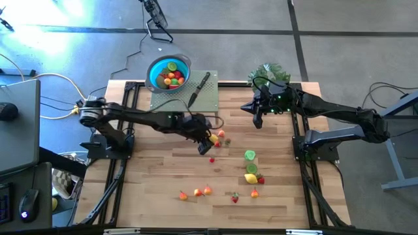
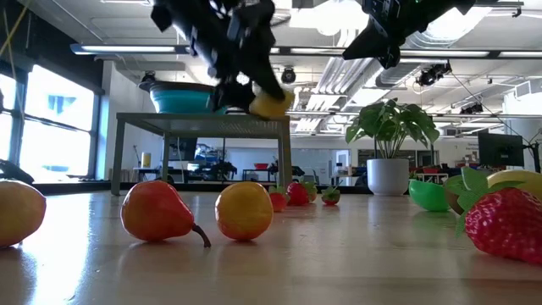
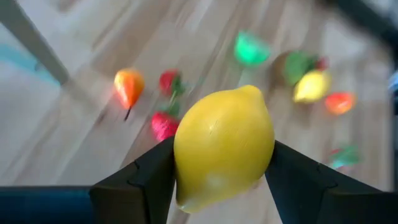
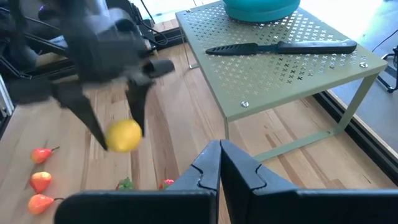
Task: Pick & Place Fruit
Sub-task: Put the lemon into the strainer bowl on the shelf
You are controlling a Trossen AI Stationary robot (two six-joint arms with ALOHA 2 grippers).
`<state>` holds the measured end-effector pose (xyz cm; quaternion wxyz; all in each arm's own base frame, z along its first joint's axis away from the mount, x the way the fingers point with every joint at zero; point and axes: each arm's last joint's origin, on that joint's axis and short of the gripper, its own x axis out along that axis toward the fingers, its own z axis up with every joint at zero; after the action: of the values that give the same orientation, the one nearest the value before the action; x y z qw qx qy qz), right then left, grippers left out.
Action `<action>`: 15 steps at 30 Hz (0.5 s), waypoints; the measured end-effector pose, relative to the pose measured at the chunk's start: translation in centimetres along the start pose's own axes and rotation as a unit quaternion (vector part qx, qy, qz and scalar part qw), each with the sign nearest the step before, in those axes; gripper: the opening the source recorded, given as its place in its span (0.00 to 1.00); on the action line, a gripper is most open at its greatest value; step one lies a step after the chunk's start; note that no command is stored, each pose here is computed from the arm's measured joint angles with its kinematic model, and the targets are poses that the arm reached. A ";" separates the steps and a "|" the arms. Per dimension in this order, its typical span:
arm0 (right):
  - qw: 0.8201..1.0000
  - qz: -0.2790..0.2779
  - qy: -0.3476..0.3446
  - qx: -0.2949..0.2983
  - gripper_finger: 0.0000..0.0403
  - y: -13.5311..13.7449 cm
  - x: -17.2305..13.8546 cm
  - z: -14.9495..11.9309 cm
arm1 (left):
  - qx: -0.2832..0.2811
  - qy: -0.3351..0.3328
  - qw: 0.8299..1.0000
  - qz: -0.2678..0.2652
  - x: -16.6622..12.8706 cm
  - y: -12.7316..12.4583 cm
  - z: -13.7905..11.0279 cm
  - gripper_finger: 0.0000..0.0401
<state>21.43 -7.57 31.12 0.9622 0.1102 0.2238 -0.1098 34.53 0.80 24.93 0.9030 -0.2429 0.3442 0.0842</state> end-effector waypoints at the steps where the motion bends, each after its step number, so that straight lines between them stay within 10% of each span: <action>1: 1.000 -0.001 0.000 0.000 0.01 0.0 0.0 0.0 | -0.001 -0.013 1.000 -0.007 -0.6 -0.2 0.4 0.52; 9: 1.000 0.000 -0.004 -0.002 0.01 0.0 0.0 0.1 | 0.008 -0.109 0.994 -0.003 -5.6 -2.3 4.3 0.52; 15: 1.000 0.000 -0.004 -0.002 0.01 0.0 0.0 0.1 | 0.031 -0.199 0.973 0.114 -9.6 -3.4 7.8 0.52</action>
<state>21.48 -7.59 31.19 0.9633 0.1079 0.2199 -0.1099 33.00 1.85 37.64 0.9448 -0.1521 0.1857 0.2228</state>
